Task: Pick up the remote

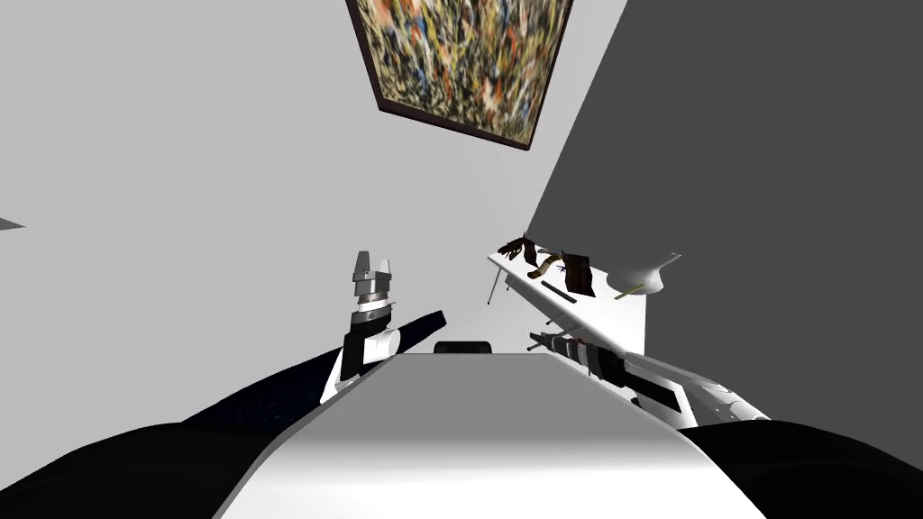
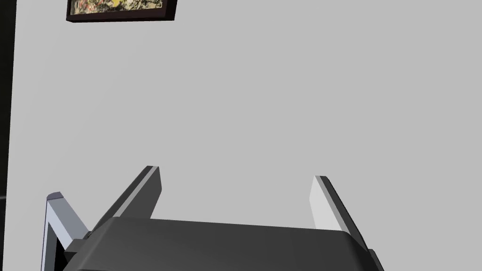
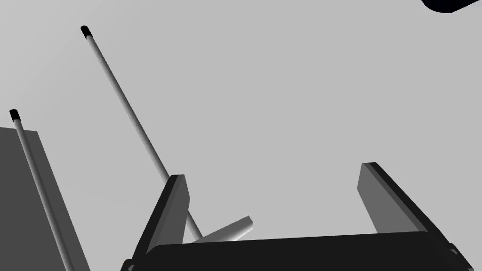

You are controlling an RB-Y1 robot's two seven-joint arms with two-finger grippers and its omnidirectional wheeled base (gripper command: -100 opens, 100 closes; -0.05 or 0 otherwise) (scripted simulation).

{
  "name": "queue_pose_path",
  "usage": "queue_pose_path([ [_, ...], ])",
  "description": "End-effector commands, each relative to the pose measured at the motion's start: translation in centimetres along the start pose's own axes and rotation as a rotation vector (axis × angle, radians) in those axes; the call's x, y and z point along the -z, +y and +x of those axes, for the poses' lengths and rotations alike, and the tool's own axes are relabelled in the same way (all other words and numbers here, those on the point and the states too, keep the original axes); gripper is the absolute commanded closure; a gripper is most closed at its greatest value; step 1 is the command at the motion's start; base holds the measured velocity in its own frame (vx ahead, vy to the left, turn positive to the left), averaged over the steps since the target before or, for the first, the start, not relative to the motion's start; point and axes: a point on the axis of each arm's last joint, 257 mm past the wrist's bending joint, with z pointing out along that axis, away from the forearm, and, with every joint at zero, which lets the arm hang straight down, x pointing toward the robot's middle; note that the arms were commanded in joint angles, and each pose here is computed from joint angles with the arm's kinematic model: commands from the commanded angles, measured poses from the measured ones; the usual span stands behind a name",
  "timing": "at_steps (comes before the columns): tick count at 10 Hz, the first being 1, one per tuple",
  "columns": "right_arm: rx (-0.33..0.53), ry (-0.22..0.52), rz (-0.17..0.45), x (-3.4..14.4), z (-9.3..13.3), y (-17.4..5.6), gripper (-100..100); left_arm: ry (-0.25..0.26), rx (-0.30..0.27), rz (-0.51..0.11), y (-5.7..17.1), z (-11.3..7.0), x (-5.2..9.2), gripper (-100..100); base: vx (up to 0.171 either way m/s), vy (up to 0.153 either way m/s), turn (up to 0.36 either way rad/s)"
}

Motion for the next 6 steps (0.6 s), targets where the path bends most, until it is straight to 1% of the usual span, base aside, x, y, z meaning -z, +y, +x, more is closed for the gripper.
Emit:
queue_pose_path([
  [1,0.024,0.064,0.063,1.8,1.7,-2.6,-100,0.0,0.0,0.0,0.0,0.0,0.0,0,0.077,0.045,0.2],
  [2,0.036,0.073,0.071,2.1,1.5,-2.9,-100,0.0,0.0,0.0,0.0,0.0,0.0,0,0.072,0.03,0.067],
  [3,0.052,0.084,0.08,2.6,1.3,-3.3,-100,0.0,0.0,0.0,0.0,0.0,0.0,0,0.027,0.015,-0.032],
  [4,0.07,0.135,0.131,4.2,2.5,-5.5,-100,0.0,0.0,0.0,0.0,0.0,0.0,0,0.05,0.04,0.187],
  [5,0.088,0.148,0.142,4.7,2.1,-5.9,-100,0.0,0.0,0.0,0.0,0.0,0.0,0,0.056,0.032,0.093],
  [6,0.107,0.198,0.191,6.5,3.1,-8.0,-100,0.0,0.0,0.0,0.0,0.0,0.0,0,0.07,0.03,0.119],
])
